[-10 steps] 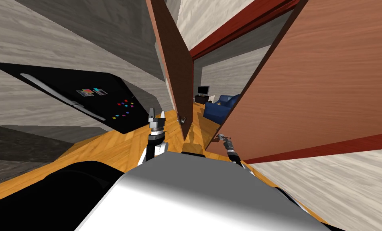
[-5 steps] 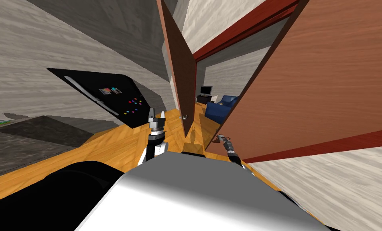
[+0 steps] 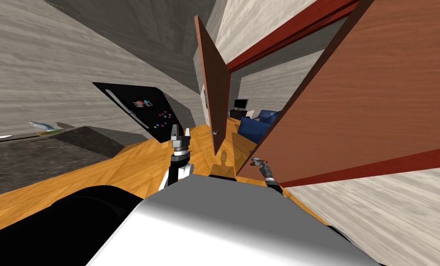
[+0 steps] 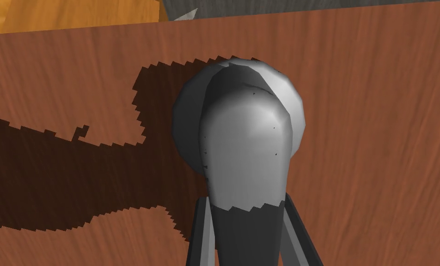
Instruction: Pull the door open
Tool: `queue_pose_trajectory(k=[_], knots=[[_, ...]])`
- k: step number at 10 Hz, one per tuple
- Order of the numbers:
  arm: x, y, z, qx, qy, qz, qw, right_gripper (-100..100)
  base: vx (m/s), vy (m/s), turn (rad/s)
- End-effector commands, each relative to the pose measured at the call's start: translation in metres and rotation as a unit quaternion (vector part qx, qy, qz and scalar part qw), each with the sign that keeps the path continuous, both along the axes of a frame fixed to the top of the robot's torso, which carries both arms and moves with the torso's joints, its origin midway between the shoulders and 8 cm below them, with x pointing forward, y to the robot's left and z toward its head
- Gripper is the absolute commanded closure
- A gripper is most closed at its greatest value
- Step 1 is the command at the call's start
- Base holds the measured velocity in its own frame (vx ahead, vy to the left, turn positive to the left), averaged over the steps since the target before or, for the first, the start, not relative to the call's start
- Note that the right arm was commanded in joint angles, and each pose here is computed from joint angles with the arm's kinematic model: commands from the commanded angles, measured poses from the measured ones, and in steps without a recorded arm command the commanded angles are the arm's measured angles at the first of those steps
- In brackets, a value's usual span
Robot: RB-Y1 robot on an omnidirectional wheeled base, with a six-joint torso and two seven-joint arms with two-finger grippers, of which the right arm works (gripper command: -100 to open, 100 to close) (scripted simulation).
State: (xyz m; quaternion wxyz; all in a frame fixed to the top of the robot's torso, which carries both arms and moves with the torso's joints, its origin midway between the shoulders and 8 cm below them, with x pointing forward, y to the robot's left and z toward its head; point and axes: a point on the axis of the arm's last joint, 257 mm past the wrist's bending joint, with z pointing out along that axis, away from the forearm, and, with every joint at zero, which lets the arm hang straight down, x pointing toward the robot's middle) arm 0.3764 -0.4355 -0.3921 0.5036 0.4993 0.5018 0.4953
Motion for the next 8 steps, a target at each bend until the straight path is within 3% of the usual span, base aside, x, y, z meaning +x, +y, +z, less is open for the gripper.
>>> queue_pose_trajectory(k=[1, 3, 4, 8], knots=[[-0.013, 0.003, 0.0, 0.004, -0.001, 0.013, 0.9999, 100, -0.193, -0.067, 0.208], [-0.023, 0.001, 0.0, 0.005, -0.001, 0.021, 0.9998, 100, -0.183, -0.078, 0.129], [-0.019, -0.001, 0.001, 0.003, 0.0, 0.017, 0.9998, 100, -0.076, -0.021, 0.012], [-0.043, -0.004, -0.001, 0.004, 0.0, 0.027, 0.9996, 100, -0.155, -0.045, 0.157]])
